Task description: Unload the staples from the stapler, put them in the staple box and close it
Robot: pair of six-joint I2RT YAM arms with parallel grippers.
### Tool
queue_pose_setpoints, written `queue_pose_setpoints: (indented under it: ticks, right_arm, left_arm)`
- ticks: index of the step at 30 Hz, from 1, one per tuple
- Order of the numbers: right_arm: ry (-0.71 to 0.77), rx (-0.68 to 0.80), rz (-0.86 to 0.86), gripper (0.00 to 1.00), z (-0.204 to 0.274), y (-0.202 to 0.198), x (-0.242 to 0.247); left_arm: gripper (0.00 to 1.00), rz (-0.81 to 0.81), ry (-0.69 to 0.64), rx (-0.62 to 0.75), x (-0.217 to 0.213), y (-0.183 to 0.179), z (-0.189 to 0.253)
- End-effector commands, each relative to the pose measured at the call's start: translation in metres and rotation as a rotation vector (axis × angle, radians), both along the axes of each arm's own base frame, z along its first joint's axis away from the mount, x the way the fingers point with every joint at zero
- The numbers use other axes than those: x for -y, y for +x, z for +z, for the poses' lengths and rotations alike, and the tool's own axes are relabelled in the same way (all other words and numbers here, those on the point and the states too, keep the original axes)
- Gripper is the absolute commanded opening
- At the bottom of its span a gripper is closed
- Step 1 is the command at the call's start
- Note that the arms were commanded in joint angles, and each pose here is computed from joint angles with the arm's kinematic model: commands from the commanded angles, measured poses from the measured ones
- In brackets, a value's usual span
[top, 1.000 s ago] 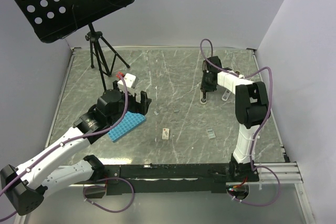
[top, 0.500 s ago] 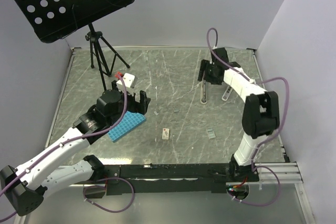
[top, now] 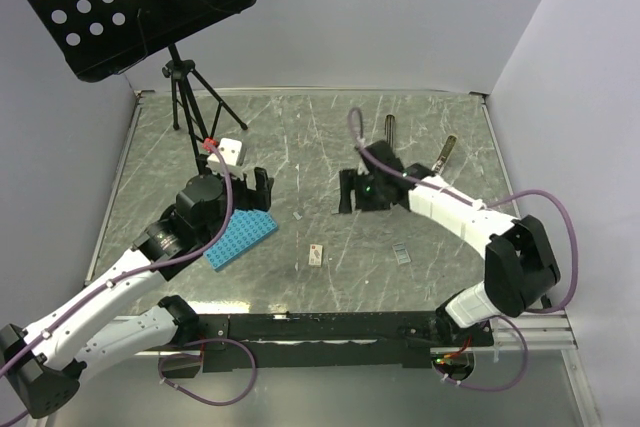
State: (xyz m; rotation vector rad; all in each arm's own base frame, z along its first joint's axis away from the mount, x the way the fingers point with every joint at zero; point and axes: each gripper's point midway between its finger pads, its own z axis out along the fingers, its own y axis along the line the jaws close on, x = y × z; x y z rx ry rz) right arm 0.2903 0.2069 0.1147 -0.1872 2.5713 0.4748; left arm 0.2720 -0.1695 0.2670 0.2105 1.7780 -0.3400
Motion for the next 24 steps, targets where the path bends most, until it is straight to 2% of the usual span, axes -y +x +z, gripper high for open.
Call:
queue_pose_setpoints:
  ticks: [1,4,8,15,19,22,24]
  right_arm:
    - [0.030,-0.063,0.004,0.77,-0.015,-0.025,-0.031]
    - [-0.016,-0.093,-0.035,0.77,-0.029,-0.031,-0.029]
    - [-0.203,-0.142,-0.129,0.79,-0.040,-0.040,0.011]
    - [-0.340,-0.231,-0.140,0.84,-0.045,-0.071,0.057]
    - [-0.358,-0.285,-0.170,0.89,-0.051,-0.087,0.075]
    - [-0.319,-0.291,-0.192,0.99,-0.052,-0.088,0.084]
    - [-0.307,-0.316,-0.204,1.00,-0.058,-0.090,0.093]
  left_arm:
    - [0.97,0.150,-0.025,0.066,-0.025,0.009,0.018]
    - [0.97,0.168,-0.019,0.077,-0.031,0.008,0.016]
    - [0.97,0.170,-0.021,0.088,-0.032,0.008,0.016]
    - [0.97,0.167,-0.023,0.081,-0.030,0.009,0.019]
    - [0.97,0.162,-0.036,0.087,-0.030,0.007,0.021]
    - [0.97,0.150,-0.044,0.089,-0.028,0.006,0.022]
    - [0.97,0.148,-0.045,0.084,-0.027,0.006,0.022]
